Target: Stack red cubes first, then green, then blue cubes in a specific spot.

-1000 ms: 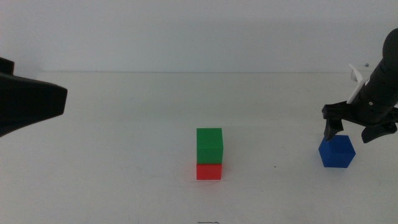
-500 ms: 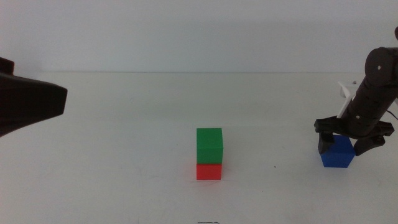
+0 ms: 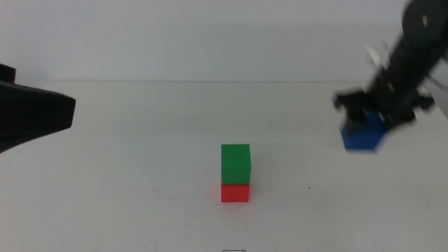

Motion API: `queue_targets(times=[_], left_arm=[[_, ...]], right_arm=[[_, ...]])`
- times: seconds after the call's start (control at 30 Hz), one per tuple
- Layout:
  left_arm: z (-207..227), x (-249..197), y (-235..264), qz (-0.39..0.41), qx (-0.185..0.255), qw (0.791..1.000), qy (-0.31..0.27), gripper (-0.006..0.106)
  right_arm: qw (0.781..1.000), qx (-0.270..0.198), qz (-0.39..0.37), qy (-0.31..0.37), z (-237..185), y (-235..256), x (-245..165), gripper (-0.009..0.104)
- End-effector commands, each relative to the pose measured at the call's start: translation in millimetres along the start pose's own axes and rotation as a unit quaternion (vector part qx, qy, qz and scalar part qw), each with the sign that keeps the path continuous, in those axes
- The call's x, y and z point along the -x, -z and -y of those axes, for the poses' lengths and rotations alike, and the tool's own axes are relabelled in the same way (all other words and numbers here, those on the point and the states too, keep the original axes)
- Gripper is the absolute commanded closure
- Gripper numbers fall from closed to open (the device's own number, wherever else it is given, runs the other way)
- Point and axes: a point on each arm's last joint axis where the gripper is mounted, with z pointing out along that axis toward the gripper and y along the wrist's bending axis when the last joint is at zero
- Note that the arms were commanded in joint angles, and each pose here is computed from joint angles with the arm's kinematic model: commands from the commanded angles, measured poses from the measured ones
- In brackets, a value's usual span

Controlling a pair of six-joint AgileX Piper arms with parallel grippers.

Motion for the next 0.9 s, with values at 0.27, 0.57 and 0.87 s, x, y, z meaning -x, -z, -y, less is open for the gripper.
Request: queue_targets(times=[0.27,0.57,0.87], left_arm=[[2,10,4,0.043,-0.003,0.999,0.004,0.008],[2,10,4,0.043,-0.003,0.999,0.004,0.008],[2,10,4,0.043,-0.003,0.999,0.004,0.008]], right_arm=[[0.994,0.025,0.105,0.024,-94,89,-21,0.096],[0.992,0.047,0.097,0.063,-129,91,-43,0.096],[0.992,0.070,0.086,0.063,-134,92,-47,0.096]])
